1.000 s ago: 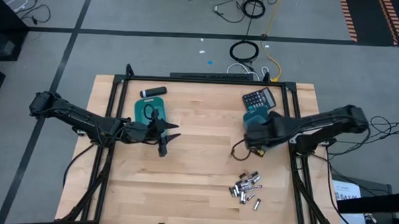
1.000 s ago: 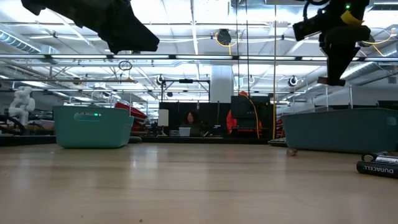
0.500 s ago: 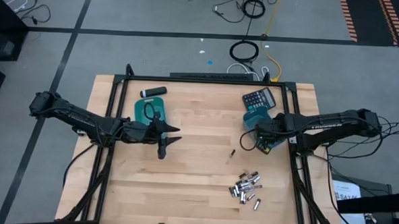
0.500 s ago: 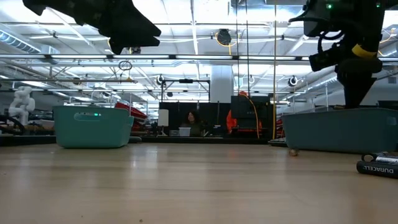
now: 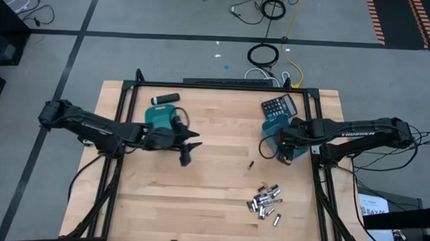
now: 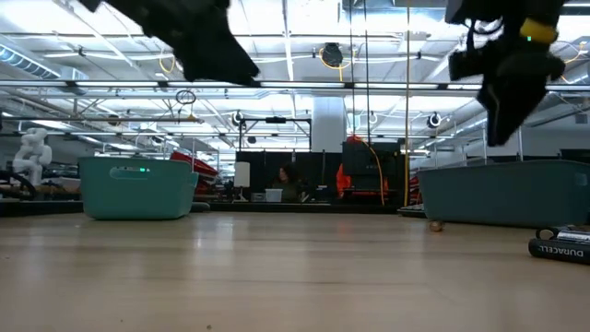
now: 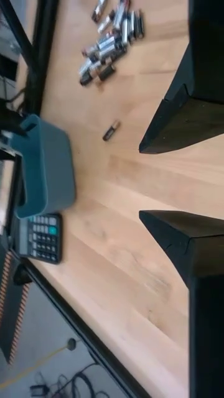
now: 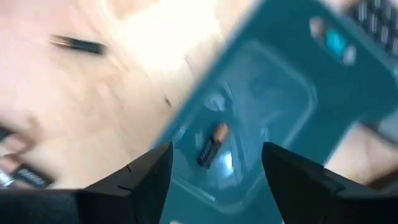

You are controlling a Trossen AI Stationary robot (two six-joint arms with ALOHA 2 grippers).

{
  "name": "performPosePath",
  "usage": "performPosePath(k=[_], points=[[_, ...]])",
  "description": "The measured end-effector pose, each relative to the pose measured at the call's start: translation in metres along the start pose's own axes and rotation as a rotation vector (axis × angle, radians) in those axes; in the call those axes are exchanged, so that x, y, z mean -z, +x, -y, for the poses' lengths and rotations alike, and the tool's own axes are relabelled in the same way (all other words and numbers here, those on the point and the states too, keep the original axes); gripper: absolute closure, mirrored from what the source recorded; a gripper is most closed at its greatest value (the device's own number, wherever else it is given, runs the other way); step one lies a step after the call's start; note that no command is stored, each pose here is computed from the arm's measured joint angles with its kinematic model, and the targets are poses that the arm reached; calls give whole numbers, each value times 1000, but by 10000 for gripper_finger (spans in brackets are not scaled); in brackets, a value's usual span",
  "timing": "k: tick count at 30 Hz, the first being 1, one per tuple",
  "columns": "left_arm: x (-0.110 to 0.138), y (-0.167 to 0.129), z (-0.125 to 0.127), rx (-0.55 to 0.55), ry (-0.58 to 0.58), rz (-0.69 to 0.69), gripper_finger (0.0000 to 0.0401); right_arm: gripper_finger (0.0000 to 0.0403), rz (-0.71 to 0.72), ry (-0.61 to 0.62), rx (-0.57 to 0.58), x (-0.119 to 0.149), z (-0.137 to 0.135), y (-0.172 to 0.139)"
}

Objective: Sort batteries
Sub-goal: Put the black battery into the dark blue bin

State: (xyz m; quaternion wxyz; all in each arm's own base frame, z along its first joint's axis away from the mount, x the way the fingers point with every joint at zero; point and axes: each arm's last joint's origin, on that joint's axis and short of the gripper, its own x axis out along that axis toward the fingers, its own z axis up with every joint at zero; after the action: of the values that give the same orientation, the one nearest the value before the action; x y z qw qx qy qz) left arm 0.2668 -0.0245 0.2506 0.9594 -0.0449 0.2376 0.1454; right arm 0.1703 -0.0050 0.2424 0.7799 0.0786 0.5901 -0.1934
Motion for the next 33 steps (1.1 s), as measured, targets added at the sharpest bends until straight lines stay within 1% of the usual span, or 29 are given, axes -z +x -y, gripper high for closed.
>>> performPosePath(k=[3, 5, 7, 9, 13, 15, 17, 21, 25, 27, 33], points=[[-4, 17, 3, 7, 6, -32, 232, 179, 73, -94, -36, -9, -7, -14], [-7, 25, 6, 7, 29, -45, 232, 189, 103, -152, -38, -15, -14, -21], [-10, 31, 9, 10, 47, -32, 232, 194, 86, -216, -31, -21, -23, -21], [-14, 33, 13, 26, 46, 17, 232, 194, 57, -284, -25, -28, -33, -16], [-22, 30, 21, 52, 54, 111, 232, 195, 11, -424, -33, -46, -57, 4], [-21, 28, 25, 43, 62, 117, 232, 195, 2, -479, -78, -53, -67, 16], [-19, 26, 30, 37, 70, 116, 232, 195, -7, -521, -98, -59, -75, 29], [-14, 20, 46, 19, 84, 121, 232, 195, -73, -590, -77, -62, -83, 51], [-8, 10, 63, -56, 84, 155, 232, 195, -111, -649, -69, -64, -90, 70], [-5, 6, 70, -75, 80, 159, 232, 195, -118, -675, -69, -66, -93, 78], [0, -1, 80, -51, 44, 163, 232, 195, -119, -765, -75, -69, -102, 99]])
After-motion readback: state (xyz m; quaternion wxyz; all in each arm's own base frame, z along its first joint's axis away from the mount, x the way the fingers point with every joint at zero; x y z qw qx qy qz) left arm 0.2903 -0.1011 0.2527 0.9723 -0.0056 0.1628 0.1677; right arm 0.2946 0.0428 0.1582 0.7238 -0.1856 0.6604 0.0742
